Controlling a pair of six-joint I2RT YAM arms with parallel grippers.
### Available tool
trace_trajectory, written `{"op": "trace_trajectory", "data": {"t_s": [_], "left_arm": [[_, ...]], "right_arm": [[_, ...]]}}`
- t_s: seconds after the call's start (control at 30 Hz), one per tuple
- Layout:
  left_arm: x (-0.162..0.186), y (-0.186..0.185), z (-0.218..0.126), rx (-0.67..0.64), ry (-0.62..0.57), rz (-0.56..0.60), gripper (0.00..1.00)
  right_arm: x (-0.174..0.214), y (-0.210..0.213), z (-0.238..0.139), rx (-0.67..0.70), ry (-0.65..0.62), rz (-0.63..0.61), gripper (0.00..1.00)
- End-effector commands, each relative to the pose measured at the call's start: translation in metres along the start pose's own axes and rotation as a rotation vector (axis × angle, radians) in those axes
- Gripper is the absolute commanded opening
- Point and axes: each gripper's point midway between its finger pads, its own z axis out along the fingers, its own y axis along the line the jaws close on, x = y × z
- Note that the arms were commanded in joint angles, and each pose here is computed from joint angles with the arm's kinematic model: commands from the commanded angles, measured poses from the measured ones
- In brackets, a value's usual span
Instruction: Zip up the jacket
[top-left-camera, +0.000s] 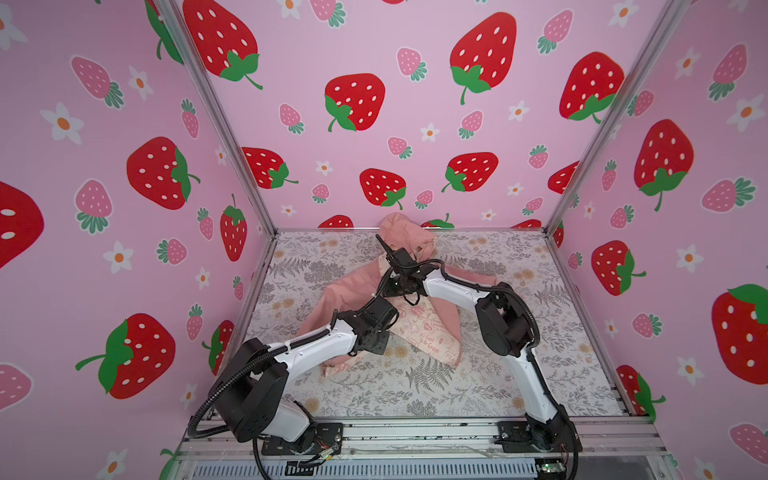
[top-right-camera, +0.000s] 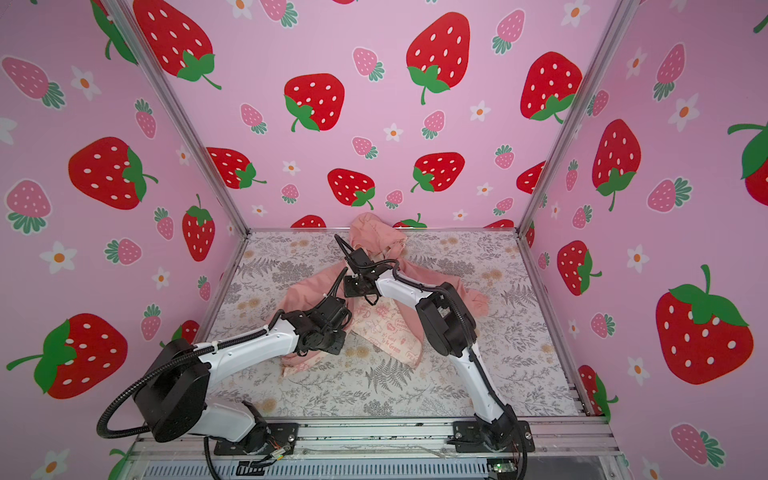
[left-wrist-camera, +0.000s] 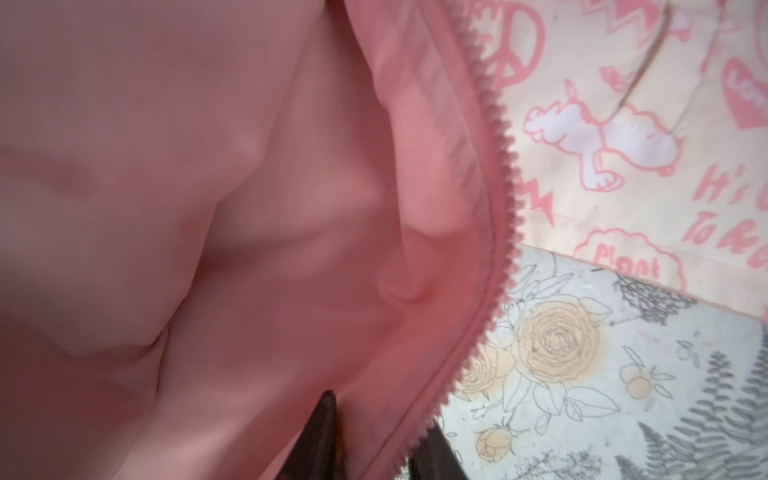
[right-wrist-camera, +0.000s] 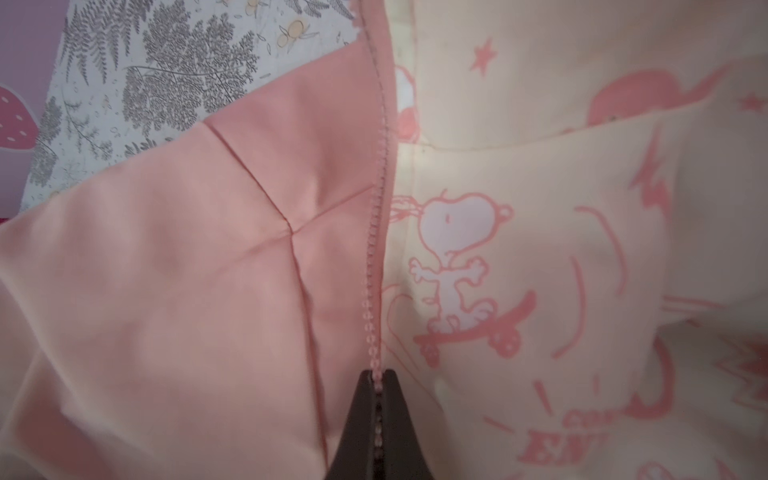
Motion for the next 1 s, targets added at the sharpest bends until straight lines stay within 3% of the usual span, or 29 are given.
{"op": "trace_trajectory", "data": {"t_s": [0.0, 0.13, 0.27, 0.37, 0.43, 0.5, 0.57, 0.7, 0.97], "left_arm": [[-0.013, -0.022, -0.014, 0.101, -0.023, 0.008, 0.23], [-0.018, -0.047, -0.026, 0.229, -0.033, 0.024, 0.18], [-0.023, -0.089, -0.045, 0.454, -0.043, 0.043, 0.17], [-0.026, -0.121, -0.061, 0.612, -0.036, 0.064, 0.29], [-0.025, -0.134, -0.067, 0.659, -0.023, 0.087, 0.43], [-0.027, -0.142, -0.071, 0.685, -0.027, 0.096, 0.5], [-0.03, -0.139, -0.072, 0.669, -0.041, 0.091, 0.54], [-0.041, -0.107, -0.06, 0.509, -0.077, 0.033, 0.6], [-0.058, -0.005, -0.003, 0.265, -0.068, -0.258, 0.58]], "right_arm": [[-0.038, 0.01, -0.045, -0.14, -0.12, 0.04, 0.0], [-0.047, 0.008, -0.077, -0.275, -0.171, 0.055, 0.0], [-0.049, -0.004, -0.109, -0.423, -0.216, 0.059, 0.0], [-0.042, -0.03, -0.12, -0.468, -0.228, 0.09, 0.0], [-0.034, -0.054, -0.117, -0.454, -0.214, 0.13, 0.0], [-0.029, -0.073, -0.11, -0.453, -0.188, 0.166, 0.0], [-0.026, -0.082, -0.105, -0.453, -0.17, 0.184, 0.0], [-0.031, -0.085, -0.098, -0.43, -0.161, 0.179, 0.03], [-0.082, -0.056, -0.089, -0.438, -0.196, 0.14, 0.0]]}}
